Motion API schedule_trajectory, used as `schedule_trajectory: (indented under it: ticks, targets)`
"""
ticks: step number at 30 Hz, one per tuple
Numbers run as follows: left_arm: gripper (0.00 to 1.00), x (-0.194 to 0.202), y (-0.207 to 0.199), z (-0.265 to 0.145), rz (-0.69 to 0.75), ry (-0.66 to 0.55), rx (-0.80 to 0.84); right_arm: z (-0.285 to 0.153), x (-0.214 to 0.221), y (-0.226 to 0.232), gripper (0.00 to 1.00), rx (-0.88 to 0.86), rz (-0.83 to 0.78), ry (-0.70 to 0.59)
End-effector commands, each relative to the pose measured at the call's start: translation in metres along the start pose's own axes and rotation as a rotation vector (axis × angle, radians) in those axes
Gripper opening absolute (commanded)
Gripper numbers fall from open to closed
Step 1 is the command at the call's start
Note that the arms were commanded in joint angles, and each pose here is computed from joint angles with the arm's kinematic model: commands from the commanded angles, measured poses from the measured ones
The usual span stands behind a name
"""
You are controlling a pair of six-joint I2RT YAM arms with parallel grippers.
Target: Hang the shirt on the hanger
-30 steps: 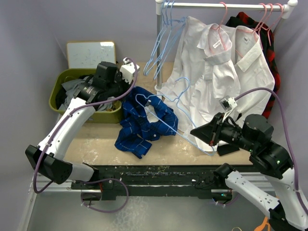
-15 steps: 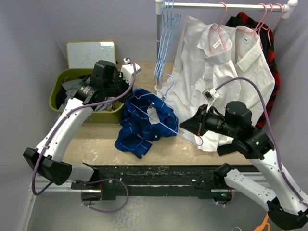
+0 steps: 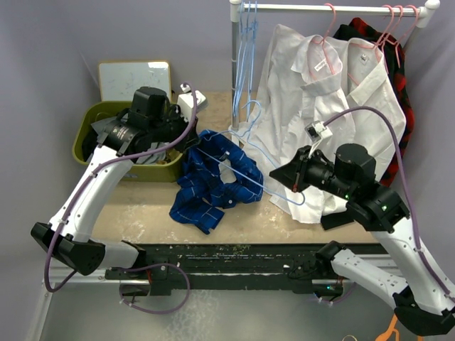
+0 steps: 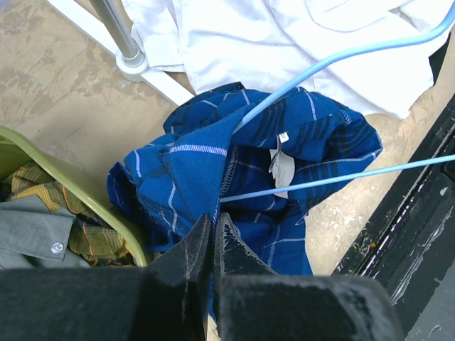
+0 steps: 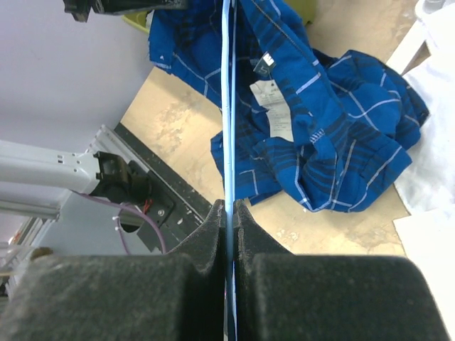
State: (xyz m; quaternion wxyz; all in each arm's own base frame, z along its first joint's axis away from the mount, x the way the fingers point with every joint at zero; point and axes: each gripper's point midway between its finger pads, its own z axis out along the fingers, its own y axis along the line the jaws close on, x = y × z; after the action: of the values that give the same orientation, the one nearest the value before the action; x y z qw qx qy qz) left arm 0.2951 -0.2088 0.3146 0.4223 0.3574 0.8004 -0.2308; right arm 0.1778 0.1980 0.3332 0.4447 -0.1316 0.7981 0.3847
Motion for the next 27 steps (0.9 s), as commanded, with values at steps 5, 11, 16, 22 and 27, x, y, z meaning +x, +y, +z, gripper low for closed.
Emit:
schedule_trajectory:
  ticks: [5, 11, 16, 22, 27]
  targets:
    - [0.04, -0.019, 0.014, -0.012, 0.020, -0.067, -0.082, -0.028, -0.034, 0.002, 0.00, 0.091, -0.030, -0.085]
    - [0.04, -0.018, 0.023, -0.005, -0.001, -0.048, -0.116, -0.030, -0.037, 0.005, 0.00, 0.099, 0.021, -0.077]
    - [0.04, -0.025, 0.008, -0.006, -0.009, -0.065, -0.036, -0.022, -0.041, 0.003, 0.00, 0.103, 0.026, -0.088]
    - [0.06, -0.030, -0.006, -0.006, -0.023, -0.082, 0.042, 0.004, -0.045, 0.012, 0.00, 0.047, 0.021, -0.102]
    - [0.06, -0.034, -0.007, -0.004, -0.031, -0.082, 0.055, 0.035, -0.039, 0.029, 0.00, 0.030, -0.015, -0.108]
